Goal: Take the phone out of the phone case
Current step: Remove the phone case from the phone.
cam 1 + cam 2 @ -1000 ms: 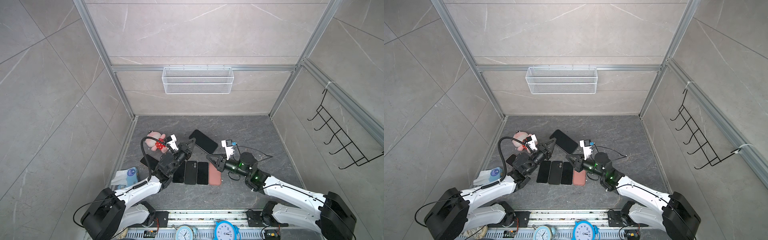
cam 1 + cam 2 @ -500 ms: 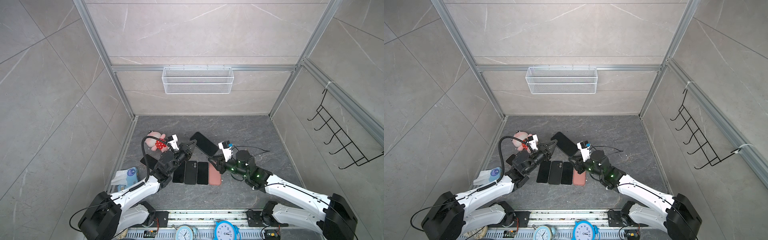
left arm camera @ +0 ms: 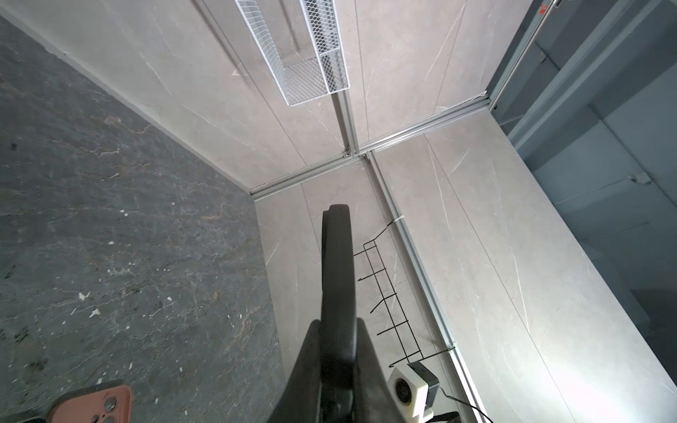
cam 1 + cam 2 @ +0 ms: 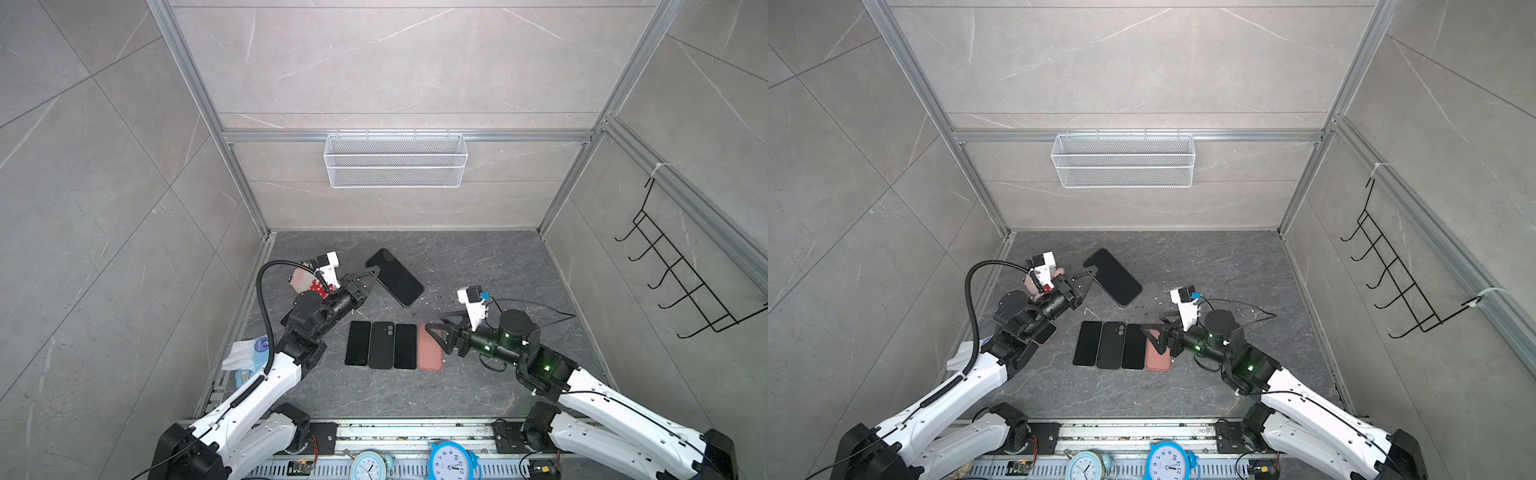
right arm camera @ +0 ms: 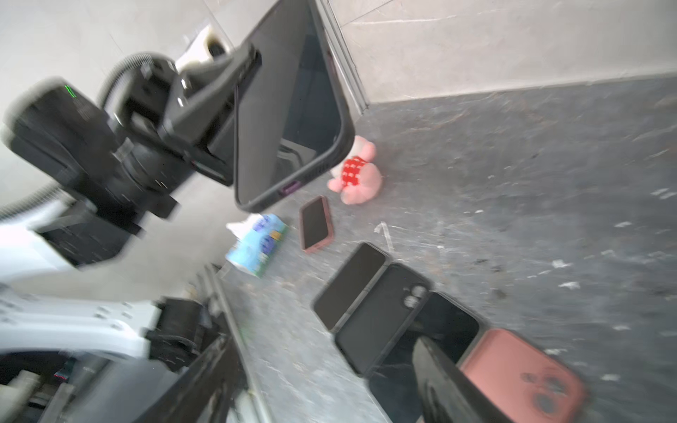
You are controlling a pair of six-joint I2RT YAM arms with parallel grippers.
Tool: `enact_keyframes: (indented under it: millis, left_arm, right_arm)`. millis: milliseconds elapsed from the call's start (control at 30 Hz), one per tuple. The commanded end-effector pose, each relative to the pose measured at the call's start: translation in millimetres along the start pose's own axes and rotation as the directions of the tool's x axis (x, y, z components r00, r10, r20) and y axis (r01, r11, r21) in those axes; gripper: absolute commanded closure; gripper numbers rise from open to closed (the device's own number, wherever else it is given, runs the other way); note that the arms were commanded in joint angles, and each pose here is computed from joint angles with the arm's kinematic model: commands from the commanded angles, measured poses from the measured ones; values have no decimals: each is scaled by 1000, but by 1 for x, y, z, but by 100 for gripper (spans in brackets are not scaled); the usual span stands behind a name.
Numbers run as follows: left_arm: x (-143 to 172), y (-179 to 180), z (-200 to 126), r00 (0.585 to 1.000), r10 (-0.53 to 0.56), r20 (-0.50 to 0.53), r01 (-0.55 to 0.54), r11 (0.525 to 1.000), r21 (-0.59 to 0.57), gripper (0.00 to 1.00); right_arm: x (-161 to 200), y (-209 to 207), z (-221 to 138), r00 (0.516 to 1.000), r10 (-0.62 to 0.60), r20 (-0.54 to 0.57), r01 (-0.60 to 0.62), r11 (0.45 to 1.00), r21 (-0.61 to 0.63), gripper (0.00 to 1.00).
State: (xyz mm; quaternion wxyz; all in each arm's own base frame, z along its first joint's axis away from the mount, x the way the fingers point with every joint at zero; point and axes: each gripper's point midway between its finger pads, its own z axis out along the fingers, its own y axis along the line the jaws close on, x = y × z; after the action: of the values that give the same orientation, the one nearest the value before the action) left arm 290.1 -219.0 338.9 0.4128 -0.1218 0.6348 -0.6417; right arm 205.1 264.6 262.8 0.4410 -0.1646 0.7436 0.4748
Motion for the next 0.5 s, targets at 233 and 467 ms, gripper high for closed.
enact_keyframes:
  millis: [233, 467]
  left_arm:
    - [-8, -61, -1, 995, 27, 94, -52, 963, 266, 100]
    - [-6, -59, 0, 994, 10, 109, -40, 960, 277, 100]
  right_arm:
    - [-42, 29, 20, 948, 270, 166, -229, 946, -228, 18]
    - [-45, 27, 32, 930, 316, 188, -265, 931, -253, 21]
